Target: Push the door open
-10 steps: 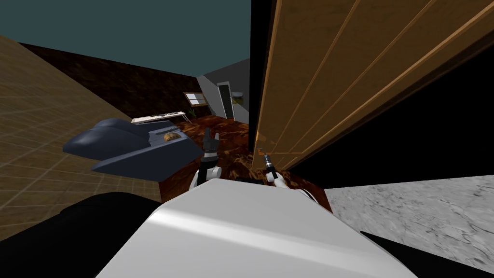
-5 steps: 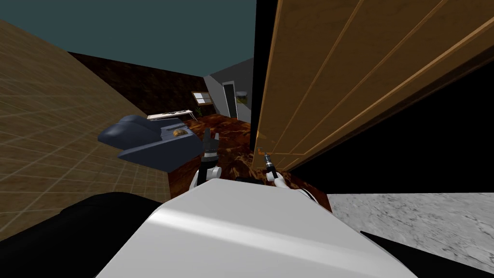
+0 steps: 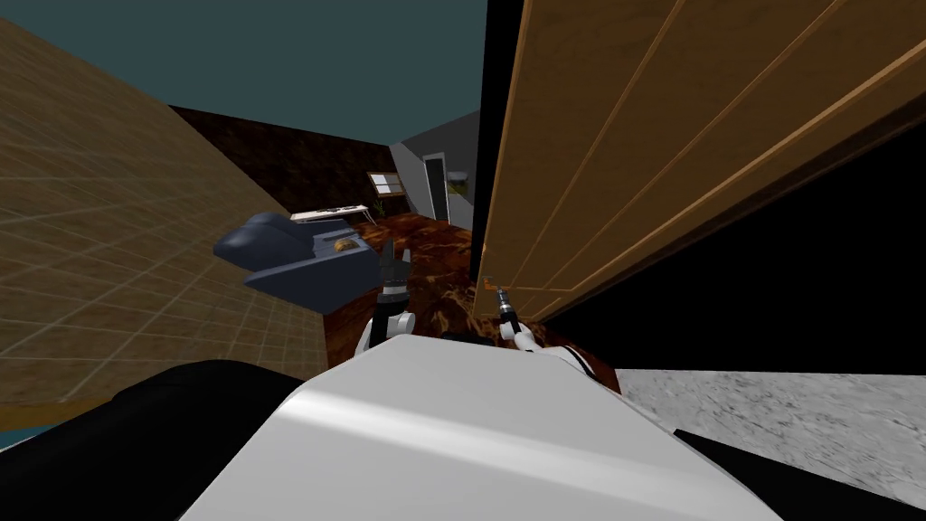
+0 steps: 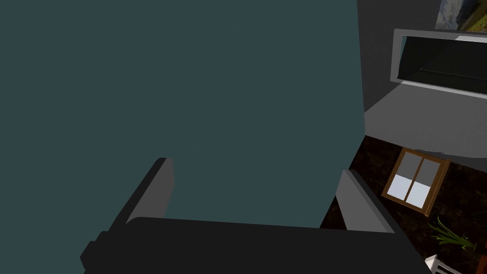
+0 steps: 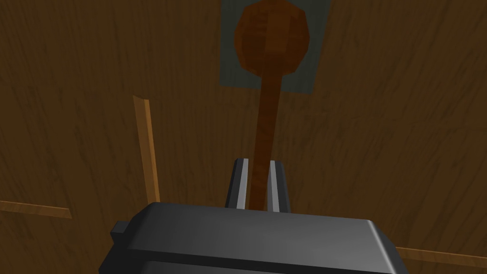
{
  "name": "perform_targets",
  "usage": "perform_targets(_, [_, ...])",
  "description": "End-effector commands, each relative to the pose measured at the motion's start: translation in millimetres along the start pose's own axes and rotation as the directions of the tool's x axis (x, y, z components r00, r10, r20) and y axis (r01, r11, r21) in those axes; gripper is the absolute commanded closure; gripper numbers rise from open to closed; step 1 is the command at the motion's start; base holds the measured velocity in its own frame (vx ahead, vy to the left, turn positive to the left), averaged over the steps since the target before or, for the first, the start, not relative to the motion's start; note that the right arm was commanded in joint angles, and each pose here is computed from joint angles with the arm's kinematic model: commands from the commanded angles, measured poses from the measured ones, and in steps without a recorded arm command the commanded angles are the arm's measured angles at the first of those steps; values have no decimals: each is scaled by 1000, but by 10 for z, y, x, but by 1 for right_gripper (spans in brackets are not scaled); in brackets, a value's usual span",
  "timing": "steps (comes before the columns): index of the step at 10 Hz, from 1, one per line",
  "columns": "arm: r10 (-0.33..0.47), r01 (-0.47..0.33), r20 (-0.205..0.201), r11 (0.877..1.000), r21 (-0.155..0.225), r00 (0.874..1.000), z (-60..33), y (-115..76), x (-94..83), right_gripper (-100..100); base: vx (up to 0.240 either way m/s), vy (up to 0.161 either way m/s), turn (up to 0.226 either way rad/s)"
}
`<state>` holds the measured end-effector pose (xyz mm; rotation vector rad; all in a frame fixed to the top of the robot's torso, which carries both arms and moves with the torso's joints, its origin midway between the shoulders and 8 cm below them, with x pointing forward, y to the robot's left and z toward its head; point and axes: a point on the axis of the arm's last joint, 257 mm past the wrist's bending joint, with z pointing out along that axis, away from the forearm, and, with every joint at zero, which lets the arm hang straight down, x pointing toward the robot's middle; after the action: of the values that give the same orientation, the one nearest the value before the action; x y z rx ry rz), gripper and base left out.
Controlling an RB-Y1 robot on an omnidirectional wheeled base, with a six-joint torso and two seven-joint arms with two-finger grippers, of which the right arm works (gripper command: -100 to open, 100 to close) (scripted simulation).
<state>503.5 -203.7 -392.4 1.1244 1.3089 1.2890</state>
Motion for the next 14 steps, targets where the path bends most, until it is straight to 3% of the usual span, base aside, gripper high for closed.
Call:
perform_targets(1, [-6, 6, 14, 999, 44, 1000, -108, -154, -90, 100, -62, -71, 15])
perform_targets(4, [-4, 4, 9, 1000, 1, 1000, -8, 16, -66, 100, -8, 1, -22])
perform_targets(6, [-4, 4, 9, 1000, 1, 1000, -8, 16, -66, 100, 11, 1, -9])
perform_targets(14, [-7, 7, 80, 1000, -2, 997, -2, 27, -202, 100, -149, -111, 251])
